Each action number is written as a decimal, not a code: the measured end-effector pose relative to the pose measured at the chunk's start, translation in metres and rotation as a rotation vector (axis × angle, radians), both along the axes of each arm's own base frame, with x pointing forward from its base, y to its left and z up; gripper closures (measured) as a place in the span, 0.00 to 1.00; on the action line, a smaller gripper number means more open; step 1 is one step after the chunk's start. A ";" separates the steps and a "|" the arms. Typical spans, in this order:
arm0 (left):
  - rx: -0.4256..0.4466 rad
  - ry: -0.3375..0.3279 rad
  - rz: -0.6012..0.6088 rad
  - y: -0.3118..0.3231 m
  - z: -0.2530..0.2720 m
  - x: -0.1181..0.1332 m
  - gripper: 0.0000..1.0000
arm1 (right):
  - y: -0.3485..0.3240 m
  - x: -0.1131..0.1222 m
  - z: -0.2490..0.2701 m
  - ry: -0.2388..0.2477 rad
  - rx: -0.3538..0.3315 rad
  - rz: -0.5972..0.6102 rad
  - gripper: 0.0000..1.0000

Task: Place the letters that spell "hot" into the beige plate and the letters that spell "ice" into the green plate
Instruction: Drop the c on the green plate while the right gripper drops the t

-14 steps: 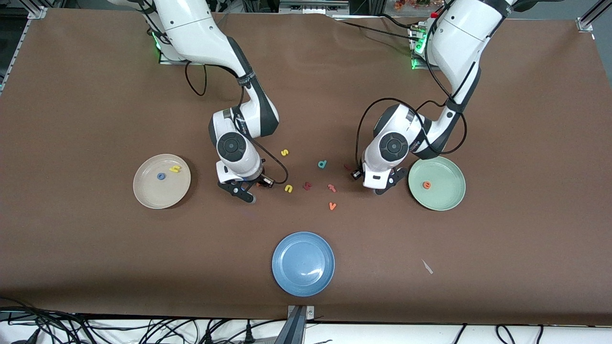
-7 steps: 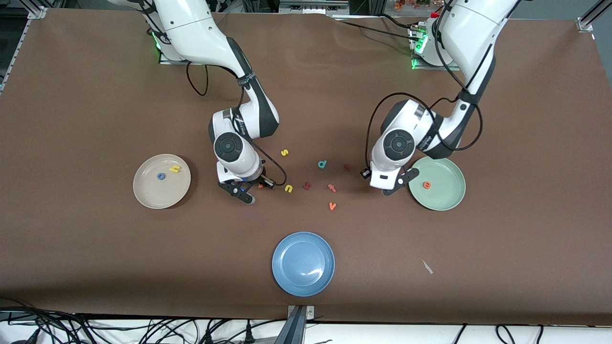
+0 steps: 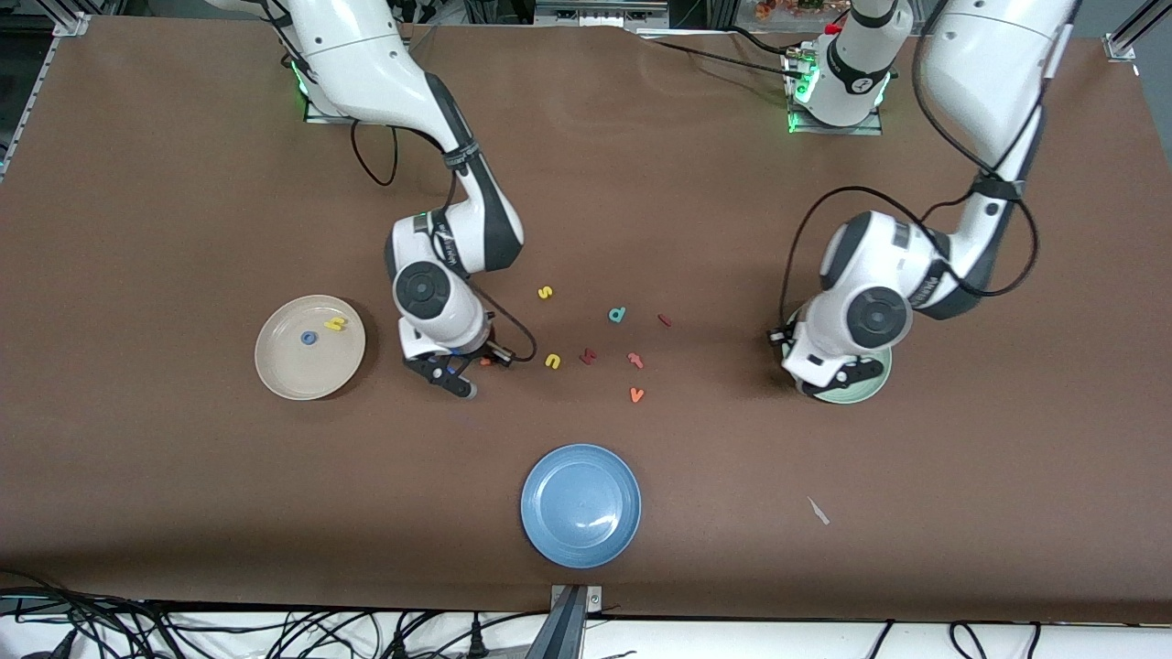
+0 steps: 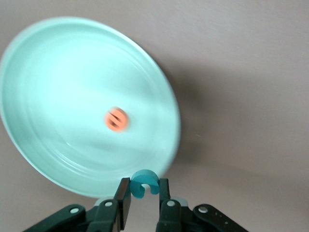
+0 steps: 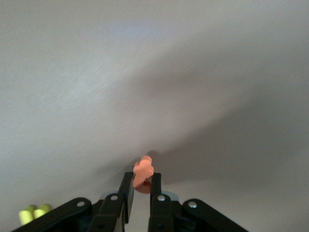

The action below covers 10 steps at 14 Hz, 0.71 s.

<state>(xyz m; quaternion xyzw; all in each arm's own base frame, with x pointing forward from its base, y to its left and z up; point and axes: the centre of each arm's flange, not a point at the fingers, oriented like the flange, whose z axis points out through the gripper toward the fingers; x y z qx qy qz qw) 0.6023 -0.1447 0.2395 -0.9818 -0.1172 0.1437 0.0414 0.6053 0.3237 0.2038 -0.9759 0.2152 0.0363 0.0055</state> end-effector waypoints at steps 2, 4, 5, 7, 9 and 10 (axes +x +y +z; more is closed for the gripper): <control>-0.038 0.019 -0.073 0.036 -0.004 0.004 0.75 | -0.044 0.014 0.024 0.059 -0.027 0.088 0.82; -0.065 0.043 -0.131 0.055 -0.012 0.000 0.75 | -0.087 0.023 0.047 0.078 -0.029 0.155 0.82; -0.075 0.058 -0.156 0.060 -0.018 -0.003 0.75 | -0.108 0.023 0.054 0.078 -0.022 0.189 0.82; -0.095 0.085 -0.192 0.071 -0.032 -0.010 0.75 | -0.151 0.017 0.062 0.078 -0.009 0.248 0.82; -0.116 0.100 -0.219 0.083 -0.045 -0.016 0.75 | -0.194 0.007 0.062 0.057 -0.001 0.313 0.82; -0.123 0.099 -0.226 0.087 -0.051 -0.019 0.75 | -0.216 0.001 0.060 0.047 -0.001 0.347 0.82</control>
